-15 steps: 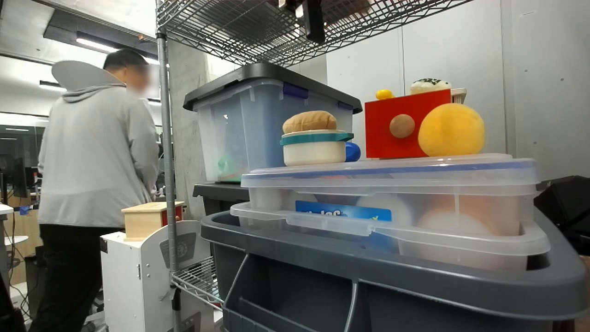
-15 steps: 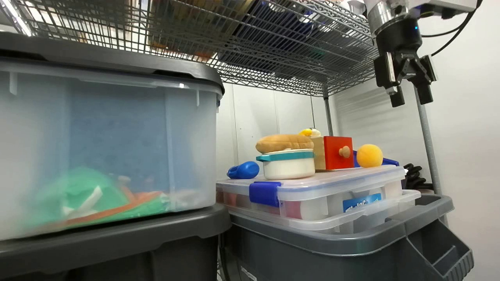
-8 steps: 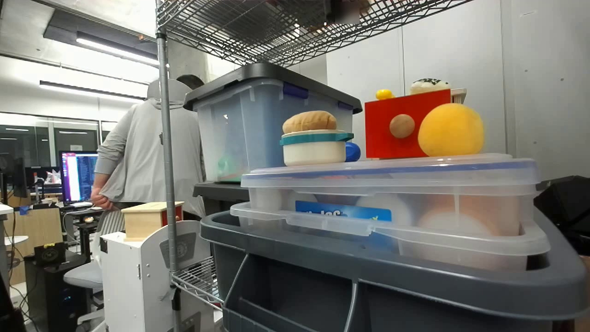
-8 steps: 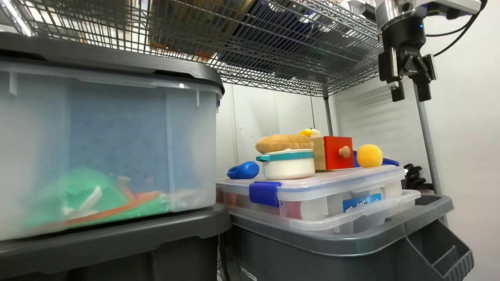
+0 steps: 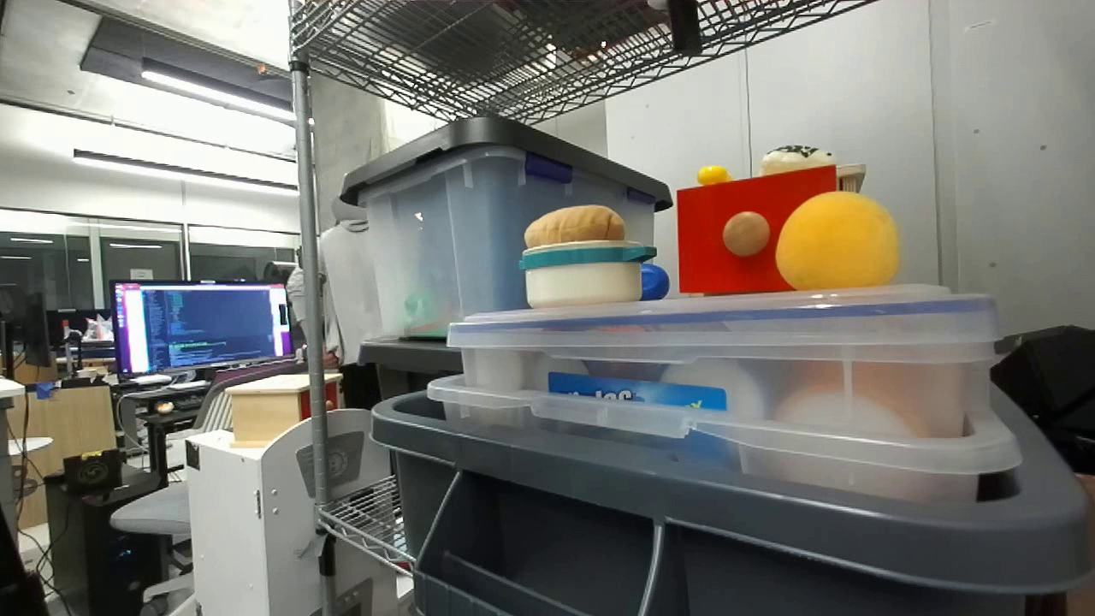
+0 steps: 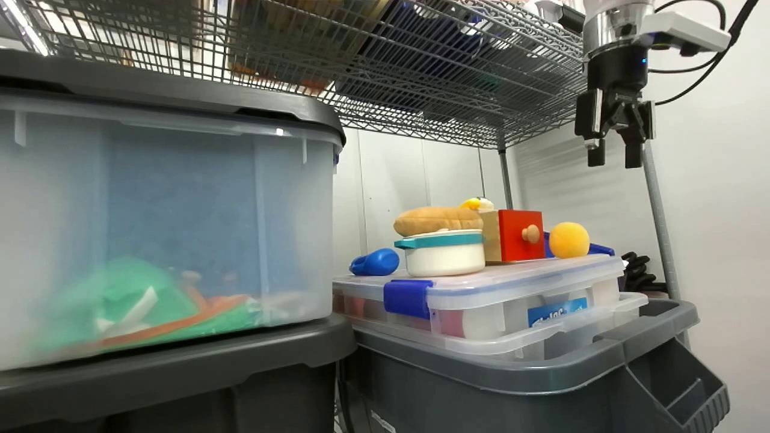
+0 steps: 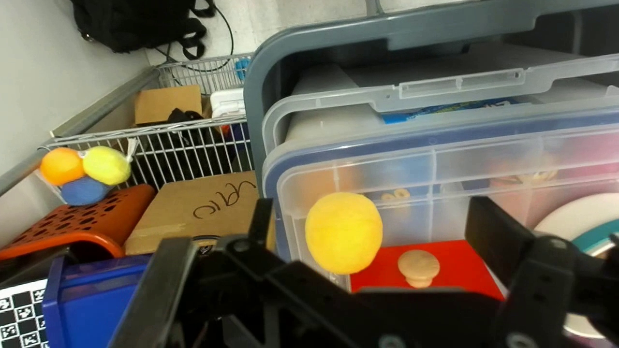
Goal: Put the orange and black/white plushy in the drawer
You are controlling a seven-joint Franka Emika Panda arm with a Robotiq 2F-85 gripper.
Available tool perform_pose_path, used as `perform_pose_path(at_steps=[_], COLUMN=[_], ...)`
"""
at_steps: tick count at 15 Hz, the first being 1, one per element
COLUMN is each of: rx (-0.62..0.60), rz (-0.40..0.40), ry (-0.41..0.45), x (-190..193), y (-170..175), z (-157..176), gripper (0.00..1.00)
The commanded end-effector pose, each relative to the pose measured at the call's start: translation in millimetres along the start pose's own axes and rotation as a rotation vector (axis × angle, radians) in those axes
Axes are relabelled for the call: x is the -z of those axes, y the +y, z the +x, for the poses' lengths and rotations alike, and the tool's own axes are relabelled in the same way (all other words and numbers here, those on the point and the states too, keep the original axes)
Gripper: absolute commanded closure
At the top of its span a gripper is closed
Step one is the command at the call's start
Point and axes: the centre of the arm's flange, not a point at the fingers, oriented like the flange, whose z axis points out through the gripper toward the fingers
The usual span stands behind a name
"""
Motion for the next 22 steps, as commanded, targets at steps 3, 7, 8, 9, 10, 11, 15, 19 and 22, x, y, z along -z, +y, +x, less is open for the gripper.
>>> perform_pose_path(at_steps=[3,7,8,9,10,11,15,19,22], rx=[0.043,0.059,0.062,0.064,0.070,0.072,0.072,0.083,0.088], rz=[-0.007,-0.013,-0.014,-0.016,-0.016,-0.016,-0.019,-0.019,-0.020], ry=[0.052,0.049,0.046,0.048,0.050,0.051,0.056,0.052,0.042], x=[-34.6,-53.8,-57.7,-59.9,-60.3,-61.1,-64.0,-69.9,-79.5], y=[10.3,11.4,10.9,9.9,9.4,9.1,6.5,2.1,0.4], z=[18.0,26.7,28.2,28.9,29.7,30.9,36.1,39.3,46.3], gripper=[0.00,0.00,0.00,0.00,0.00,0.00,0.00,0.00,0.00])
